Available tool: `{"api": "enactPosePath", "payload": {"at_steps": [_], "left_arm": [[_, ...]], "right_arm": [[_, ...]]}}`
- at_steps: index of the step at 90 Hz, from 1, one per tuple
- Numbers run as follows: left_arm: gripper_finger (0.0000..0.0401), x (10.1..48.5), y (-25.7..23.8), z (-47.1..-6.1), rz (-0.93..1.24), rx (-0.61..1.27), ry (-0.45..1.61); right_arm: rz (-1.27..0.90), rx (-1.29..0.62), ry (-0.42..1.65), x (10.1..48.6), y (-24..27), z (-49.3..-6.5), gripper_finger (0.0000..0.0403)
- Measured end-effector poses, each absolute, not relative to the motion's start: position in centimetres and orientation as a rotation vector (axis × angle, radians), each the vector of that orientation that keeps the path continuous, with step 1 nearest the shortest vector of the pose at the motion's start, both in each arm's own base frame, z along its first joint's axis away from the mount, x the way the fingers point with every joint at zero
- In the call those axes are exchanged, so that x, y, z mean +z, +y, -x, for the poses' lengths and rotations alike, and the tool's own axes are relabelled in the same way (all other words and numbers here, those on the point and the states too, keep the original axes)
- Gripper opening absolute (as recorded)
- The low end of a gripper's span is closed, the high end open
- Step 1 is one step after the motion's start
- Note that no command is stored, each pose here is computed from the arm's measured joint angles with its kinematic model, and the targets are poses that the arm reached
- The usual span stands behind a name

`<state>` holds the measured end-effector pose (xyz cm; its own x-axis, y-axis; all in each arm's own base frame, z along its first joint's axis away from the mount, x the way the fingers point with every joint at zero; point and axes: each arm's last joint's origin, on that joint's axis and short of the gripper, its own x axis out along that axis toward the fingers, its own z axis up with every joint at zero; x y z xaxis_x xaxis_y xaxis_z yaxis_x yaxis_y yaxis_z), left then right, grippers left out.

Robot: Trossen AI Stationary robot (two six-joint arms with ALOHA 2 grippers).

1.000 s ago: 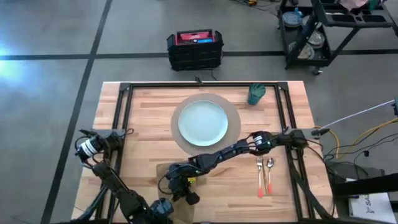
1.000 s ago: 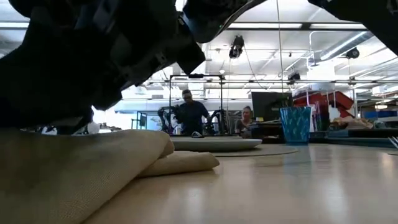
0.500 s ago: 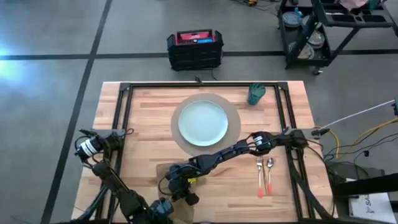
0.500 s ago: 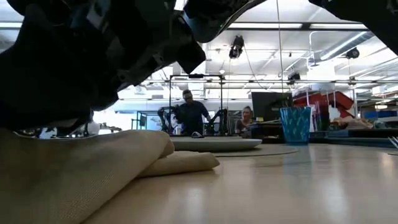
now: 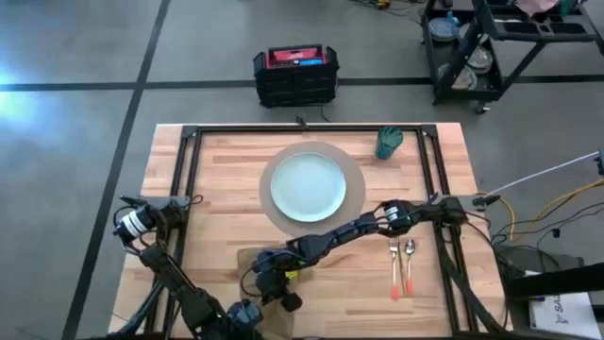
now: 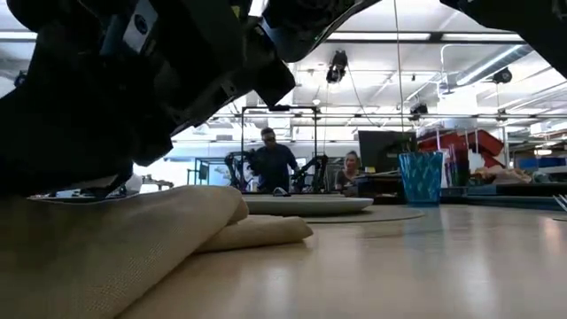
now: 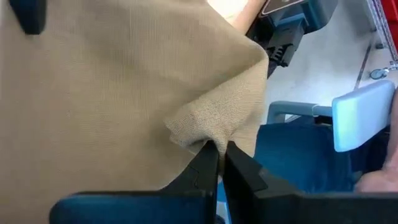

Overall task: Set table place
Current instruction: Fold the brown table napkin

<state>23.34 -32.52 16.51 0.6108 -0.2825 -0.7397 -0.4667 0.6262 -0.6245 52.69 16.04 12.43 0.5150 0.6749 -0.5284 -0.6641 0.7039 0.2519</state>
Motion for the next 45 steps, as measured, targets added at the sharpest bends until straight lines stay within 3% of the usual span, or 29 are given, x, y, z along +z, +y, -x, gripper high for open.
{"api": "enactPosePath", "payload": {"at_steps": [16, 31, 45], "left_arm": [[0.0000, 18.3, -32.0, -22.9, 0.876, 0.167, 0.955], [0.0000, 20.1, -31.5, -22.4, 0.832, 0.210, 0.961], [0.0000, 21.0, -30.9, -22.0, 0.796, 0.263, 0.986]], "right_arm": [[0.081, 0.656, 0.691, 14.2, 15.3, -52.2, 0.0000], [0.119, 0.620, 0.778, 14.3, 15.2, -51.5, 0.0000], [0.180, 0.558, 0.783, 16.5, 15.7, -50.7, 0.0000]]}}
